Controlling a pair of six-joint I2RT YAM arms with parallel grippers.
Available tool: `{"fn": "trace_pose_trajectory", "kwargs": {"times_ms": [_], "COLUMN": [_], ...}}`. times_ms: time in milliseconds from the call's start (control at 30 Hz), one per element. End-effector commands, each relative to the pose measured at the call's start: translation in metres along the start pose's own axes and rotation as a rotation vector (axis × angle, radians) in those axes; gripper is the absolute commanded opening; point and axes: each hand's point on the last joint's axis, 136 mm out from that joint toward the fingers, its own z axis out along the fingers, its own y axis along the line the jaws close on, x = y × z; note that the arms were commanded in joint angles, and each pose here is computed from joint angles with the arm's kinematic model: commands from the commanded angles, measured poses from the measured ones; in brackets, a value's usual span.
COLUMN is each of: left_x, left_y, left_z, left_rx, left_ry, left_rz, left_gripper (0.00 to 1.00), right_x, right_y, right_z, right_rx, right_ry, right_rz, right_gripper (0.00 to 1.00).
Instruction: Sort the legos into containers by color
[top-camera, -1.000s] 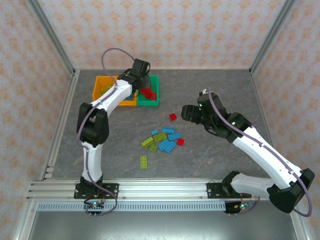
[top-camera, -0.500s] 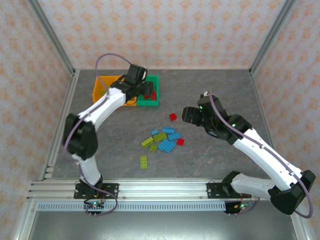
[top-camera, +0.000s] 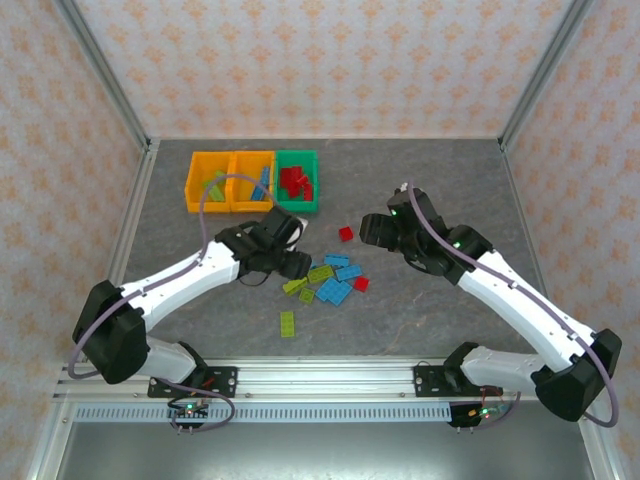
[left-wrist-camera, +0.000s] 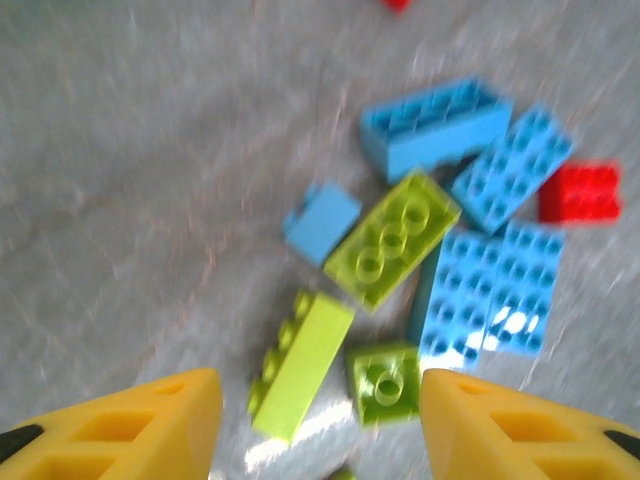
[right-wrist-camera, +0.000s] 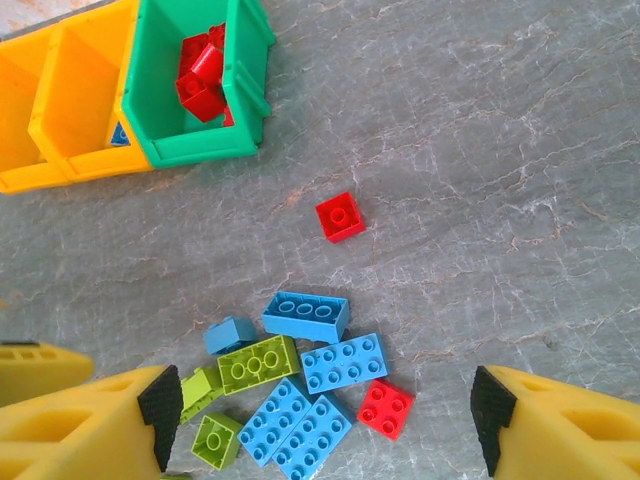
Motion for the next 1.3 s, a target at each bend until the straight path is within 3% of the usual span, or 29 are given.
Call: {"fn": "trace_pose_trajectory", "kwargs": {"times_ms": [0,167,367,833,1033,1267], "left_x": [0.037,0.051,0.044,0.055,0.030,-0.025], "left_y": [-0.004,0.005,0.018,0.025,0.022,0.051], "left_z": [0.007,0.031,0.051,0.083,0.054,-0.007], "left_rx": [0.020,-0.028,-0.116,-0.137,-0.104,-0.044], "left_ry": [0.162,0.249,0.229,0.236,0.112,-0.125], "left_rz": [0.063,0.089,0.091,0.039,0.001,-0.179], "left_gripper": [0.55,0.57,0.56,0.22,0.12,0.11], "right_x": [-0.001,-0.001,0.000,0.002,0.002,0.002], "right_y": [0.003,0.004,-0.001,-0.002,-0.003,-0.004], "right_z": [0.005,0.006,0.001,0.001,0.000,0.001], "right_rx": [-0.004,-0.003,0.014,0.014,0.017,0.015], "right_ry": [-0.004,0.004,0.001,0.004,0.001,-0.009], "right_rz": [-0.001,-0.002,-0.005,0.002,0.004,0.007], "right_gripper": [0.78,0.78,0.78,0.78,0.78,0.78]}}
